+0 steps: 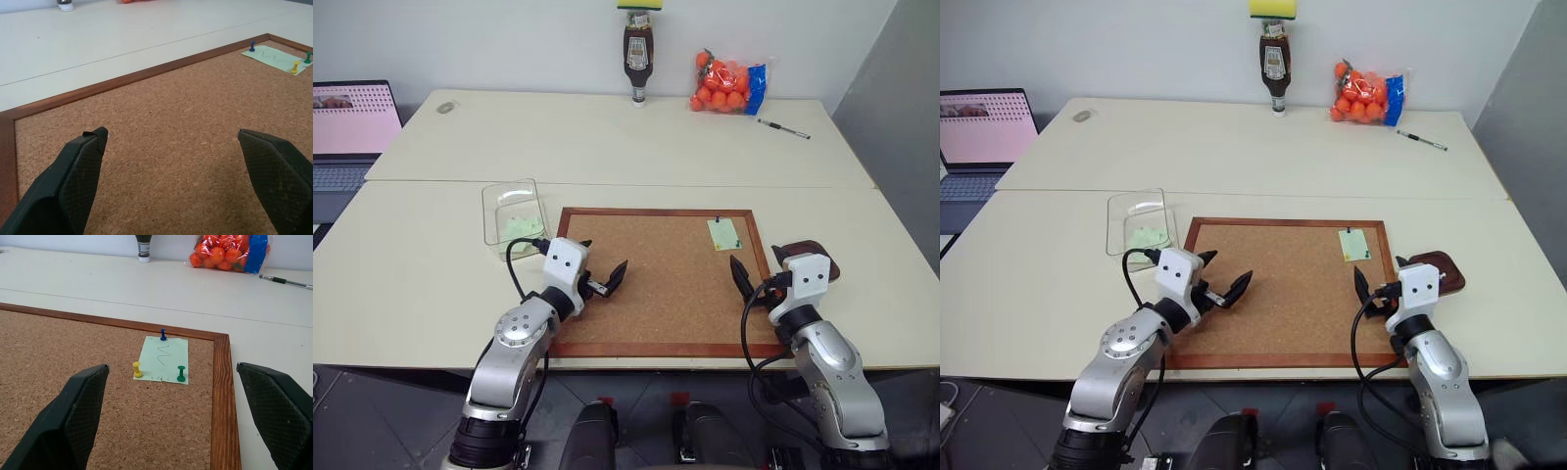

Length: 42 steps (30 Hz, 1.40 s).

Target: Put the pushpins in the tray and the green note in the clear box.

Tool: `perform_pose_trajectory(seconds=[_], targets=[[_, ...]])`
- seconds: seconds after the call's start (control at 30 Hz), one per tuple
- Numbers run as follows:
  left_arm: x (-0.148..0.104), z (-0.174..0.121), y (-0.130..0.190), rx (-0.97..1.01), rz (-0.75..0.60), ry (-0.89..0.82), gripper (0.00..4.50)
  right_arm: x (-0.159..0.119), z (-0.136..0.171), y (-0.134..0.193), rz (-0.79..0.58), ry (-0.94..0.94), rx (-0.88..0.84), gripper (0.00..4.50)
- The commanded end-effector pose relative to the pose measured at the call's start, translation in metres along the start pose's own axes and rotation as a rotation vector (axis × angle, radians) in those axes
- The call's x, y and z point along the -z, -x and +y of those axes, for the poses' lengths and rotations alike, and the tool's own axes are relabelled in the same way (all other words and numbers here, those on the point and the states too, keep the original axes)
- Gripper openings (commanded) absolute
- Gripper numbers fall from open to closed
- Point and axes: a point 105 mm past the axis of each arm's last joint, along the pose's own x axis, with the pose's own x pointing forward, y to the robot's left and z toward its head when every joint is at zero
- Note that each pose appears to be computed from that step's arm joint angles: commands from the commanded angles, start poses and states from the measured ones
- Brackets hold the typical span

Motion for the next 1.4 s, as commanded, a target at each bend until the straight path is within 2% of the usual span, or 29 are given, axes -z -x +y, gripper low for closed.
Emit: perform_pose_trajectory(seconds=[0.03,0.37,0.53,0.63,0.73,0.93,1.23,1.3,1.4], targets=[[-0.02,-0.005,0.0,0.041,-0.073,-0.029,4.5,-0.011,-0.004,0.0,-0.043,0.007,0.014,4.43],[-0.027,0.004,-0.012,-0.01,-0.083,-0.066,4.5,-0.011,-0.003,0.0,-0.043,0.007,0.012,4.43],[-0.034,-0.005,-0.02,0.082,-0.105,-0.068,4.5,-0.013,-0.002,0.0,-0.043,0.008,0.007,4.43],[-0.029,-0.013,-0.026,0.144,-0.068,-0.092,4.05,-0.016,-0.002,0.0,-0.043,0.012,-0.003,4.5],[-0.022,-0.022,-0.031,0.208,-0.028,-0.1,3.38,-0.018,-0.001,-0.001,-0.043,0.014,-0.008,4.5],[-0.022,-0.031,-0.038,0.279,-0.023,-0.078,2.38,-0.025,-0.002,-0.001,-0.036,0.016,-0.019,4.5],[-0.007,-0.043,-0.039,0.383,0.05,-0.068,0.68,-0.034,0.017,-0.002,0.006,0.03,-0.166,4.5],[-0.003,-0.043,-0.039,0.391,0.067,-0.07,0.17,-0.033,0.018,-0.003,0.015,0.036,-0.176,4.5],[0.009,-0.046,-0.039,0.418,0.11,-0.068,0.07,-0.029,0.017,-0.006,0.051,0.047,-0.183,4.5]])
